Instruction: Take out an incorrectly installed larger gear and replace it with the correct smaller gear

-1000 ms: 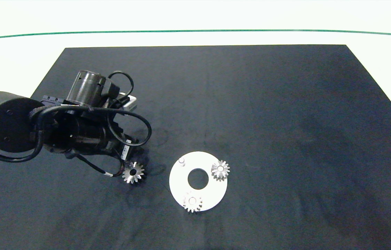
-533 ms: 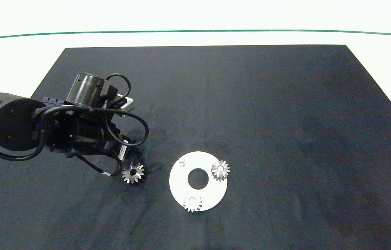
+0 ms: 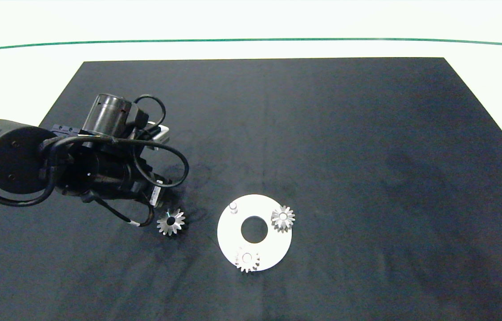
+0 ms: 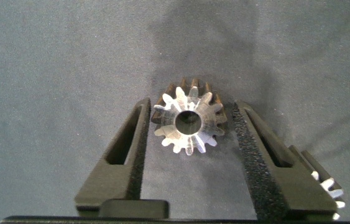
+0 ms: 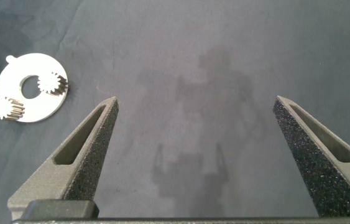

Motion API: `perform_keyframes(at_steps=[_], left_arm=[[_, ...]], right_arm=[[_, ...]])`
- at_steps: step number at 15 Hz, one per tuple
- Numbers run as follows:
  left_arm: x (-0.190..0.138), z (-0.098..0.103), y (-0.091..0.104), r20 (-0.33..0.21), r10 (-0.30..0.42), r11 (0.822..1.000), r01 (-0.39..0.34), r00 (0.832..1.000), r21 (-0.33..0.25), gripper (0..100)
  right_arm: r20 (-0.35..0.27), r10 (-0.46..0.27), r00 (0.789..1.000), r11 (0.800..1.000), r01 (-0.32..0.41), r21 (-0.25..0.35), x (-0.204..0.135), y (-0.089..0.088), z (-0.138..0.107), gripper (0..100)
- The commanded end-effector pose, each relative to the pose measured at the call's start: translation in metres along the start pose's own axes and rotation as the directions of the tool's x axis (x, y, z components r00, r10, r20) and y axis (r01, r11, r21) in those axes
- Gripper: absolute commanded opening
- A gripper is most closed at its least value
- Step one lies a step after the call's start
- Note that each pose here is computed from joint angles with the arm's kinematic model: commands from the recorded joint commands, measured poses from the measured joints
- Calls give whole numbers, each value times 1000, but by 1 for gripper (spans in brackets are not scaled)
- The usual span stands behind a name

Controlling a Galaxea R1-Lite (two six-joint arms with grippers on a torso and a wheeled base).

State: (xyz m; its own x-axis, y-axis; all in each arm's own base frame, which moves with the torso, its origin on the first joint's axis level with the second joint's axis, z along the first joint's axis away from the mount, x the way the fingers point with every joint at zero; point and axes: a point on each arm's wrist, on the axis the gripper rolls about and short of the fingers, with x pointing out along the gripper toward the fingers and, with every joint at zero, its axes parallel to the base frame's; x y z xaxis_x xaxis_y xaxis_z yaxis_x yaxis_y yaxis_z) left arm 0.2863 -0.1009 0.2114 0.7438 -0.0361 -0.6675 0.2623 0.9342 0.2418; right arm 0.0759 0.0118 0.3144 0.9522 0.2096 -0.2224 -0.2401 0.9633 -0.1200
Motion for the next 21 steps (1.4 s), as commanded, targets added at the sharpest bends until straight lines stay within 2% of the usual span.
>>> perform_keyframes(at_steps=[1, 10, 13, 16, 18, 21], left_arm=[[-1, 0, 0, 1, 1, 1000, -1, 1000, 0, 44], [-2, -1, 0, -2, 1, 1000, -1, 1000, 1, 26], [-14, 1, -1, 30, -4, 1000, 4, 1000, -5, 20], [-52, -6, -10, 104, -47, 999, 44, 994, 32, 19], [-65, -10, -24, 112, -95, 993, 87, 989, 77, 19], [-71, -11, -33, 122, -127, 988, 114, 984, 105, 19]], right_arm=[[-2, 2, 1000, 1000, -2, -1, 0, 0, 0, 100], [0, 2, 1000, 1000, -2, -2, -1, 0, 0, 100], [0, 2, 1000, 1000, -2, -2, -1, 0, 0, 100], [0, 2, 1000, 1000, -2, -2, 0, 0, 0, 100], [6, 1, 1000, 1000, -1, -2, 0, 0, 1, 100], [6, 1, 1000, 1000, -1, -2, 0, 0, 1, 100]])
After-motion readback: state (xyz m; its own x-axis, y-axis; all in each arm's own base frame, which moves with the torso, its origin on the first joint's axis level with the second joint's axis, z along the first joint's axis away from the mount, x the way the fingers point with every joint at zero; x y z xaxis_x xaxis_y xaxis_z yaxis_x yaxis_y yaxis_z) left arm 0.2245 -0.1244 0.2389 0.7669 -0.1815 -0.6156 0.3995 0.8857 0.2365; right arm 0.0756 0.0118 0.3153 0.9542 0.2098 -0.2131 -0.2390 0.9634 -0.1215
